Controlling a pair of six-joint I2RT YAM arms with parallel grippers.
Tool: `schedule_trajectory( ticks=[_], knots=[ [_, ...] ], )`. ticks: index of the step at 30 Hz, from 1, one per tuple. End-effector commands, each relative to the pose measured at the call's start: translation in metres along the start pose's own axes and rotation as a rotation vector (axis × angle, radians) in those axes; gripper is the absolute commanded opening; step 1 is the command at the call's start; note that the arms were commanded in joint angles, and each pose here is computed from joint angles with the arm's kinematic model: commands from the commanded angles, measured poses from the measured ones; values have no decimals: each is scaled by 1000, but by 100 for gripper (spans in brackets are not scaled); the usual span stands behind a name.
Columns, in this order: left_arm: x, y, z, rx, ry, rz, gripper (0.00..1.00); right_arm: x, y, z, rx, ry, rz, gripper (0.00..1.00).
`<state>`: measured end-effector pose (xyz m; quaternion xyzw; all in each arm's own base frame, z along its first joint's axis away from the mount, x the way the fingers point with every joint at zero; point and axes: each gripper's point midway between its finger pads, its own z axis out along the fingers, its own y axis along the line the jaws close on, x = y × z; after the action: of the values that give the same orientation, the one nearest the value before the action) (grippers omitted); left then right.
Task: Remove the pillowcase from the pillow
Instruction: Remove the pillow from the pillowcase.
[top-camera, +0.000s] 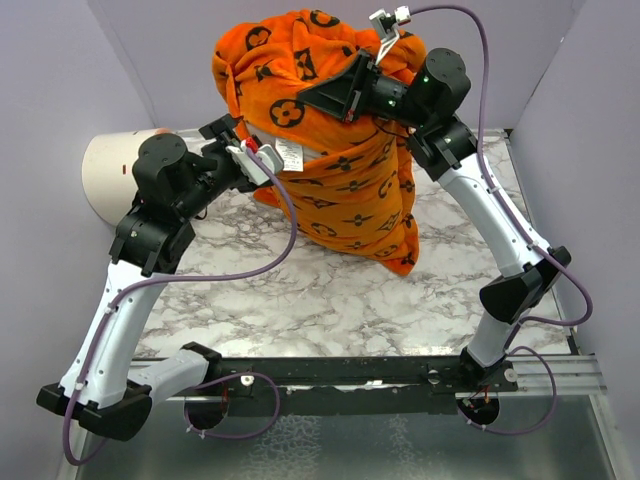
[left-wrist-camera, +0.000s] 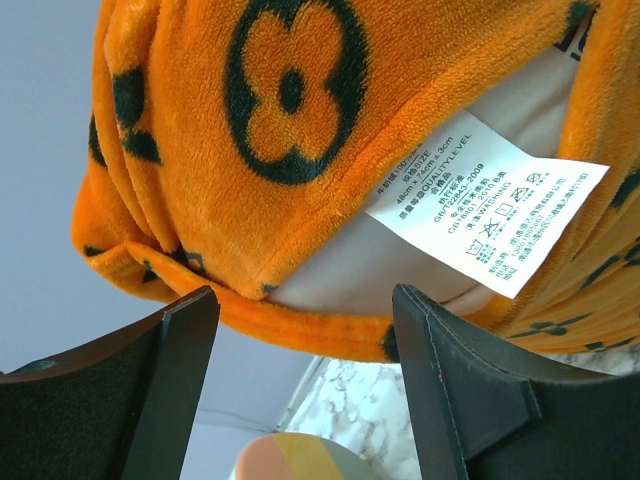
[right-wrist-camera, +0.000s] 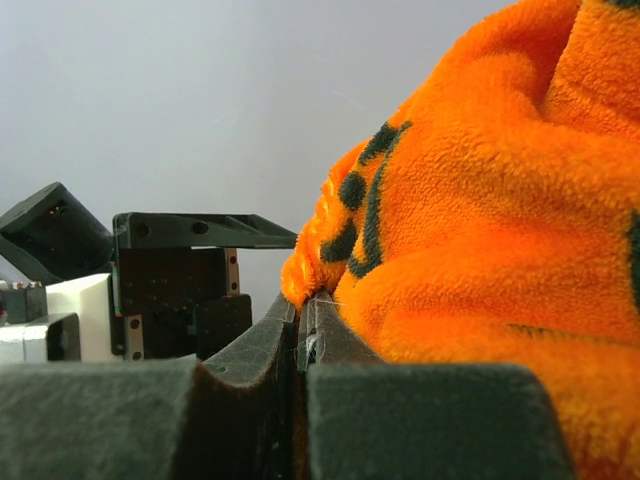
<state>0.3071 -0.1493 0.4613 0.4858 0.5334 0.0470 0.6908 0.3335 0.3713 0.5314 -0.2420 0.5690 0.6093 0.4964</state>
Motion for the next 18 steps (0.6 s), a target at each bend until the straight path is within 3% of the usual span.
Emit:
schedule_trajectory(
  ticks=[1,9,18],
  knots=[
    [-6,5,6,-24,-46,83,73,31,-14,1,24,91,63,1],
    [-27,20,5,-119,-145,152,67,39,-9,8,13,110,73,1],
    [-34,18,-2,-245,-256,333,64,44,0,15,-8,124,76,1]
  ],
)
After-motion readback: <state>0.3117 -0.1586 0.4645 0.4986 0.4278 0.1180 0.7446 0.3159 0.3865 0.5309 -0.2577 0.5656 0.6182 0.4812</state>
